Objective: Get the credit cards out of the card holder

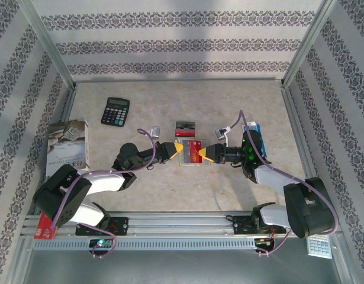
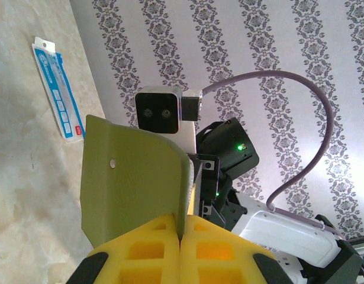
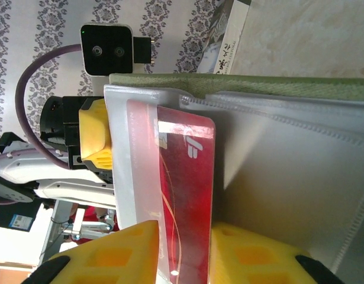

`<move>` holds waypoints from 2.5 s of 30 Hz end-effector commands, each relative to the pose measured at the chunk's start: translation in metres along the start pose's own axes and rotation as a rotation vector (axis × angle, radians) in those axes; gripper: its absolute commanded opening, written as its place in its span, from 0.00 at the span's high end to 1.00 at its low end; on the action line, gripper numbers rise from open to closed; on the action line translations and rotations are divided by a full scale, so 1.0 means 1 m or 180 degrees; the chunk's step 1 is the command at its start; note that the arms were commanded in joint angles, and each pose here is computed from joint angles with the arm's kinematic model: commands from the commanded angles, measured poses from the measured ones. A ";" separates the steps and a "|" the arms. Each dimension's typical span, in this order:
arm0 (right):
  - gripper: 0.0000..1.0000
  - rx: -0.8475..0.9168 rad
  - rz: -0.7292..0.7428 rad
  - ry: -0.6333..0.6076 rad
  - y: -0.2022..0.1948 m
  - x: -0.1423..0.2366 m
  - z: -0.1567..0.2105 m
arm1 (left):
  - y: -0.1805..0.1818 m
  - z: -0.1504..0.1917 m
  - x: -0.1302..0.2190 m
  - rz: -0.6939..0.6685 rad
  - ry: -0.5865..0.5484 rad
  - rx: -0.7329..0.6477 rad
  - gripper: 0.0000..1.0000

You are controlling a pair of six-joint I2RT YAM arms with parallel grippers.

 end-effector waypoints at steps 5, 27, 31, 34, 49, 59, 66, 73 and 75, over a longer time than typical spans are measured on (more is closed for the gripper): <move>0.87 0.0116 -0.0037 -0.0054 0.002 0.003 -0.002 | -0.010 -0.004 0.003 0.0148 -0.0107 -0.0128 1.00; 1.00 0.0386 0.0375 -0.0564 0.018 0.044 -0.002 | 0.012 0.012 0.054 -0.0519 0.0098 -0.0042 1.00; 1.00 0.0773 0.0470 -0.0674 0.048 0.049 -0.002 | 0.013 0.022 0.061 -0.0643 0.0257 -0.0027 1.00; 1.00 0.1078 0.0618 -0.0730 0.066 0.052 -0.001 | 0.015 0.028 0.062 -0.0681 0.0356 0.0001 1.00; 1.00 0.2350 0.2115 -0.0058 0.099 0.022 -0.003 | 0.071 0.058 0.057 -0.1485 0.0736 0.0013 0.98; 1.00 0.2985 0.2514 0.0630 0.107 0.010 -0.002 | 0.063 0.056 0.084 -0.2076 0.1015 -0.0593 0.41; 1.00 0.3365 0.2618 0.0943 0.118 0.008 0.004 | 0.001 0.014 0.104 -0.2224 0.0885 -0.1904 0.19; 1.00 0.3610 0.2782 0.1420 0.122 0.008 0.021 | -0.066 0.000 0.071 -0.0728 0.1147 -0.3014 0.41; 1.00 0.3667 0.2872 0.1543 0.121 0.008 0.025 | -0.074 -0.001 0.065 -0.0430 0.1183 -0.3252 0.41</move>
Point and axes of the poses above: each hand's point on the last joint's axis, 136 mm out from that joint toward the fingers, its own x axis back along the fingers, its own y axis along the line the jaws close on, z = x × y, the point moved 7 cm from there along x, back along the fingers, and after that the axes turned 15 degrees about -x, right-handed, at the moved point
